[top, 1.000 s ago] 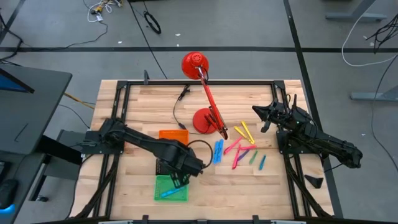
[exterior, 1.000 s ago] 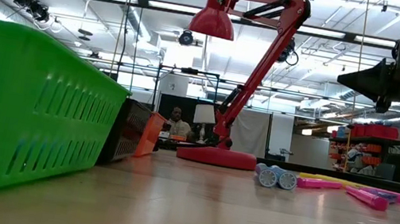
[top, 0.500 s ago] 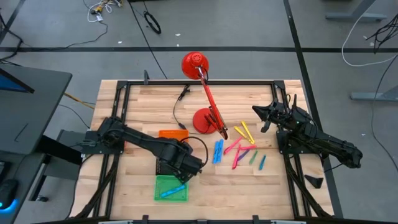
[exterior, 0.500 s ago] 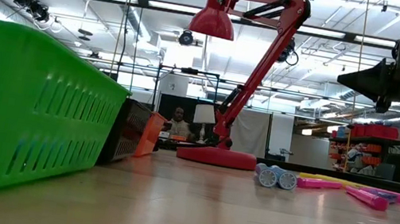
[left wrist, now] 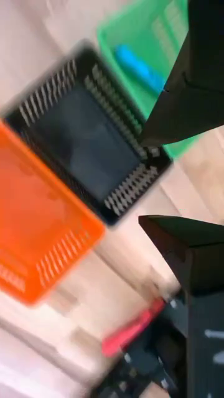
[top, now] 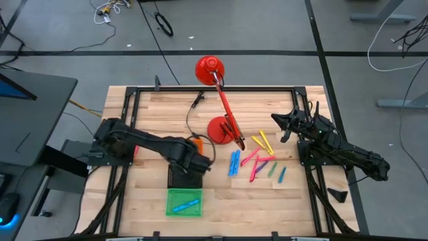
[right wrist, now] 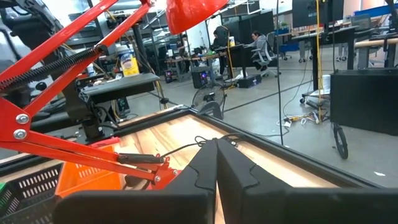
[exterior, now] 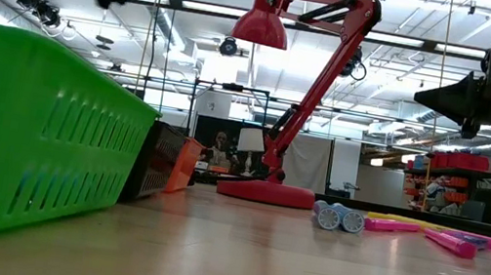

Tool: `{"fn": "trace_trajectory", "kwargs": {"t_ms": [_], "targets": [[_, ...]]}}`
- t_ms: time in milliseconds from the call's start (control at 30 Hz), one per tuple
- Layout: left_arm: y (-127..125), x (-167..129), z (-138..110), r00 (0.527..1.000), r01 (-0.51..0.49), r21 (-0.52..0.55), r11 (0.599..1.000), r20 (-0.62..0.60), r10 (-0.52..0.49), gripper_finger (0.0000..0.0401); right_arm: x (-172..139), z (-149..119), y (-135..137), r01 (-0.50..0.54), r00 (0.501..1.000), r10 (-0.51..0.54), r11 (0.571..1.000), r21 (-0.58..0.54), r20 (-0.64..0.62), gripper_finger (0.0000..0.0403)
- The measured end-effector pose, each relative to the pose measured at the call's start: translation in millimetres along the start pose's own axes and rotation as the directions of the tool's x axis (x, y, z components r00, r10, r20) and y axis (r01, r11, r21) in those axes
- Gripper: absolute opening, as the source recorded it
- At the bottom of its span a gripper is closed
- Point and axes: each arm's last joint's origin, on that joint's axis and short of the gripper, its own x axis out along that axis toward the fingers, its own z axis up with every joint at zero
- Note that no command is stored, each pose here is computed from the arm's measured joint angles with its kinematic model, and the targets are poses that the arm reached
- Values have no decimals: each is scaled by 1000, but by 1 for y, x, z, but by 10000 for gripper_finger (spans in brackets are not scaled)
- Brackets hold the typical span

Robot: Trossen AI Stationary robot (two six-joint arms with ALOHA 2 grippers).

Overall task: Pick & Place Markers
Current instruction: Put the pink highlighter into the green bin

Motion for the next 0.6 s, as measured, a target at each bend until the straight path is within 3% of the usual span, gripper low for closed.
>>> {"fn": "trace_trajectory", "kwargs": {"t_ms": [267,600], "targets": [[46,7,-4,999,-51,-73,996,12,52,199,0,0,0,0,1000,0,1000,0,0,10],[83,12,-2,996,-70,-9,997,55,71,199,0,0,0,0,1000,0,1000,0,0,10]]}}
